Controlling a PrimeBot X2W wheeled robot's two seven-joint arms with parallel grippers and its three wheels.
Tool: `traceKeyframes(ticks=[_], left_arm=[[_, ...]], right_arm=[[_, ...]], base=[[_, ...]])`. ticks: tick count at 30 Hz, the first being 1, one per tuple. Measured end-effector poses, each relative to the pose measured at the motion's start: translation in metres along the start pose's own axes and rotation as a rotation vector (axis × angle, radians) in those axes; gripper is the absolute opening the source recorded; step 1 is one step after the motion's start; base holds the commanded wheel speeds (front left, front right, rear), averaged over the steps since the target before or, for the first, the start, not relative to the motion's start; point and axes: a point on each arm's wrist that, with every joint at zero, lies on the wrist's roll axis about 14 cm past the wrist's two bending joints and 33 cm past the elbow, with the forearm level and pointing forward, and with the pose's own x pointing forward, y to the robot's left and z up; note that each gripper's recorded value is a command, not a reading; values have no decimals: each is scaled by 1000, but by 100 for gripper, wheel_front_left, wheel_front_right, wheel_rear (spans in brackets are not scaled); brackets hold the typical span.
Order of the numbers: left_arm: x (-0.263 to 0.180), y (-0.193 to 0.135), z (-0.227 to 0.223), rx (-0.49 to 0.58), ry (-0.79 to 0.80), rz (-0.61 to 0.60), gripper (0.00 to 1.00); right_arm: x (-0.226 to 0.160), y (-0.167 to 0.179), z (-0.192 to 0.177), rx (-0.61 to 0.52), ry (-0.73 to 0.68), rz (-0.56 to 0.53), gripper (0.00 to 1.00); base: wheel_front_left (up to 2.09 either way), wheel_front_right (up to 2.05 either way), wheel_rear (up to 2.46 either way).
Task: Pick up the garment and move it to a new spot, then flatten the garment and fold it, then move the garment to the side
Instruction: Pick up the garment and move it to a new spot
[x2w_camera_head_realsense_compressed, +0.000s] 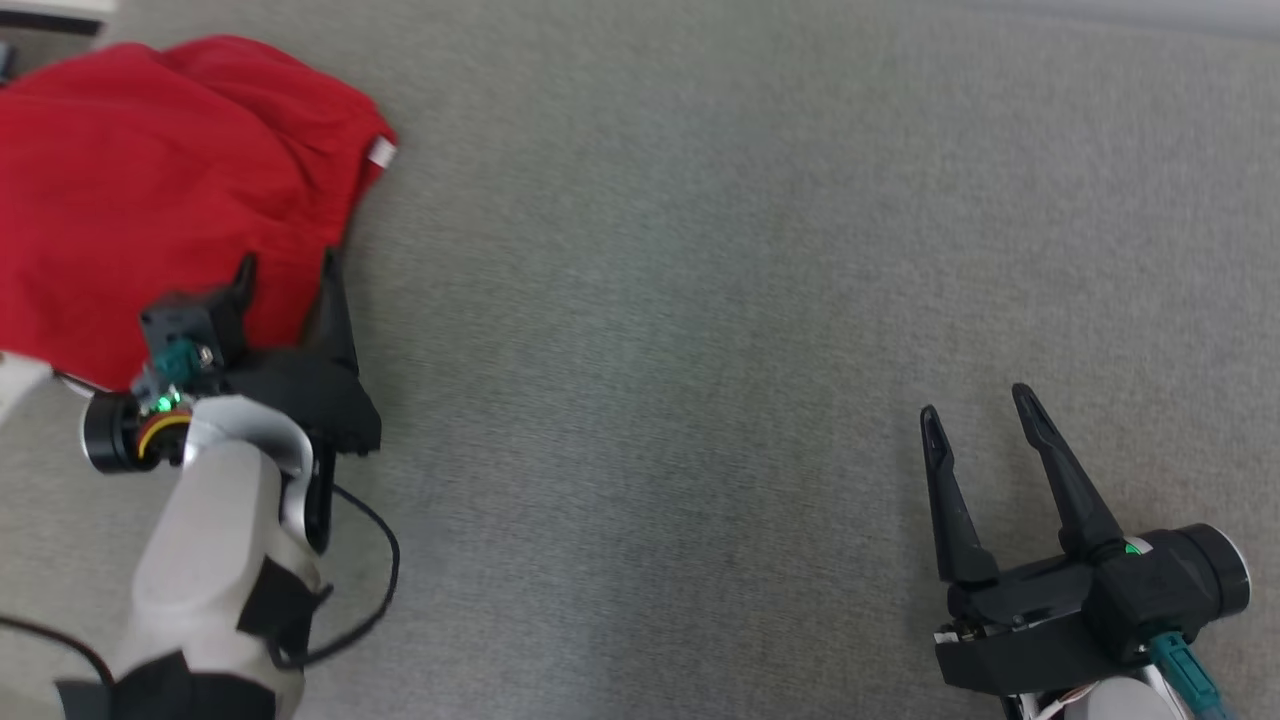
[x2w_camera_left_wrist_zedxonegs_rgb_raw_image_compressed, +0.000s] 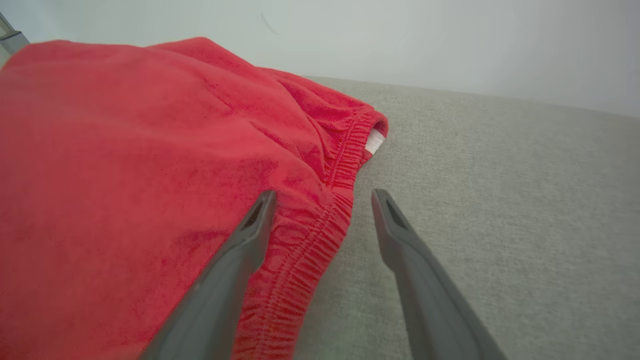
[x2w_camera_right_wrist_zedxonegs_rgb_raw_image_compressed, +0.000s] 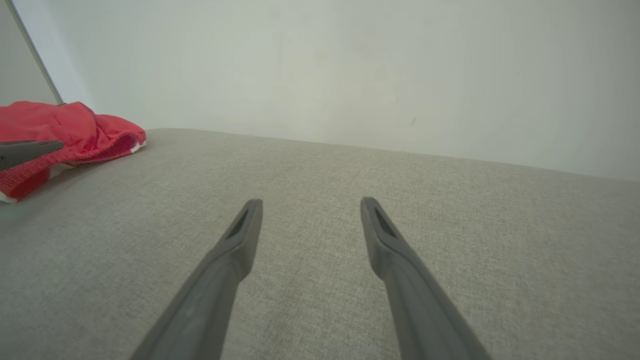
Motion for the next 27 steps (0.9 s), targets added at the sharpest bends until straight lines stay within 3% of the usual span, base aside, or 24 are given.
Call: traceKeyframes(ticks=[8, 14, 16, 27], left_arm=[[34, -12, -46, 31, 200, -2, 100], [45, -15, -57, 51, 259, 7, 100], [45, -16, -57, 56, 269, 0, 0], [33, -24, -6, 24, 77, -60, 0]], right_arm=[[-2, -19, -25, 21, 52, -49, 100], [-5, -24, -32, 23, 72, -63, 100], [-5, -24, -30, 23, 67, -61, 100], [-13, -8, -7, 39, 28, -46, 100]], base=[[0, 0, 0], [0, 0, 0], [0, 0, 0], [0, 0, 0]])
